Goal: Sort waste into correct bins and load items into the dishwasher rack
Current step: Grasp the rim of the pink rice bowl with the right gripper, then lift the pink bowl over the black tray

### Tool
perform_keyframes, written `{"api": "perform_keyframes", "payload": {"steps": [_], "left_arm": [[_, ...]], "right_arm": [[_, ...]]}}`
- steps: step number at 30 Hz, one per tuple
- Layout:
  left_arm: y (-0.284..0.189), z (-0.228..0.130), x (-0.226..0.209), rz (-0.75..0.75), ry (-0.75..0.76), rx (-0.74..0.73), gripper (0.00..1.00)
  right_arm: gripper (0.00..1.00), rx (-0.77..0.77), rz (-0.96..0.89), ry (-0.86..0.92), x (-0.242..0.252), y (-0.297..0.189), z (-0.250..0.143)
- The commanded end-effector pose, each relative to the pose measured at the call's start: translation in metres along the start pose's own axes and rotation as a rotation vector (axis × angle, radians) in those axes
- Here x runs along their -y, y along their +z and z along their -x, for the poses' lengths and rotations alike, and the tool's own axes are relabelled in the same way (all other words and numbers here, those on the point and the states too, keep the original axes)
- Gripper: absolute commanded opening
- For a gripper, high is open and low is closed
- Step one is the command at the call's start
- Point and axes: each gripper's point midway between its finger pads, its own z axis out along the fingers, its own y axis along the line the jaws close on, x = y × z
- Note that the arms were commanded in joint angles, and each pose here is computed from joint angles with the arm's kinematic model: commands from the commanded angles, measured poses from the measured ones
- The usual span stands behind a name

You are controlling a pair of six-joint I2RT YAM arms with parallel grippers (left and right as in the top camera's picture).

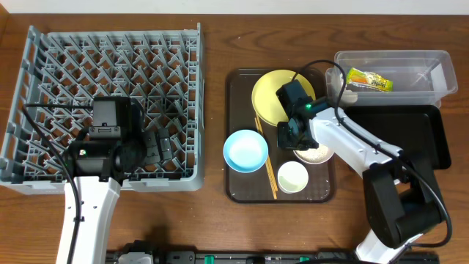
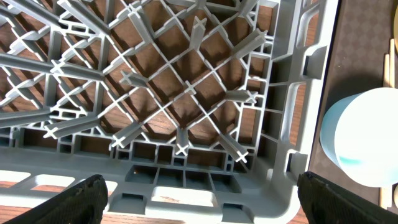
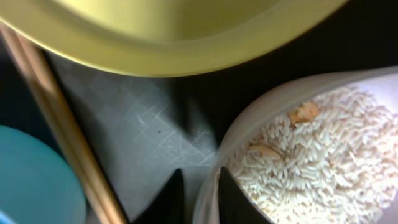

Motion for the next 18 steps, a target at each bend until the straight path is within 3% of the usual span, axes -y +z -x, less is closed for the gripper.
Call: {"api": "perform_keyframes", "payload": {"steps": [1, 4, 10, 18], "left_arm": [[-0.002, 0.002, 0.002, -0.005, -0.005, 0.005, 0.99], [-0.002, 0.002, 0.002, -0.005, -0.005, 0.005, 0.99], [-0.002, 0.002, 0.002, -0.005, -0.005, 0.005, 0.99], [-0.002, 0.002, 0.002, -0.005, -0.005, 0.006, 0.99]], "right_arm": [[0.08, 0.007, -0.009, 0.007, 0.0, 0.001, -0.001], [0.01, 0.014, -0.006, 0.014, 0.001, -0.001, 0.002], [0.01, 0.078, 0.021, 0.038, 0.012, -0.029, 0.016], [0.01, 0.271, 0.084, 0.059, 0.038, -0.107, 0.036]]}}
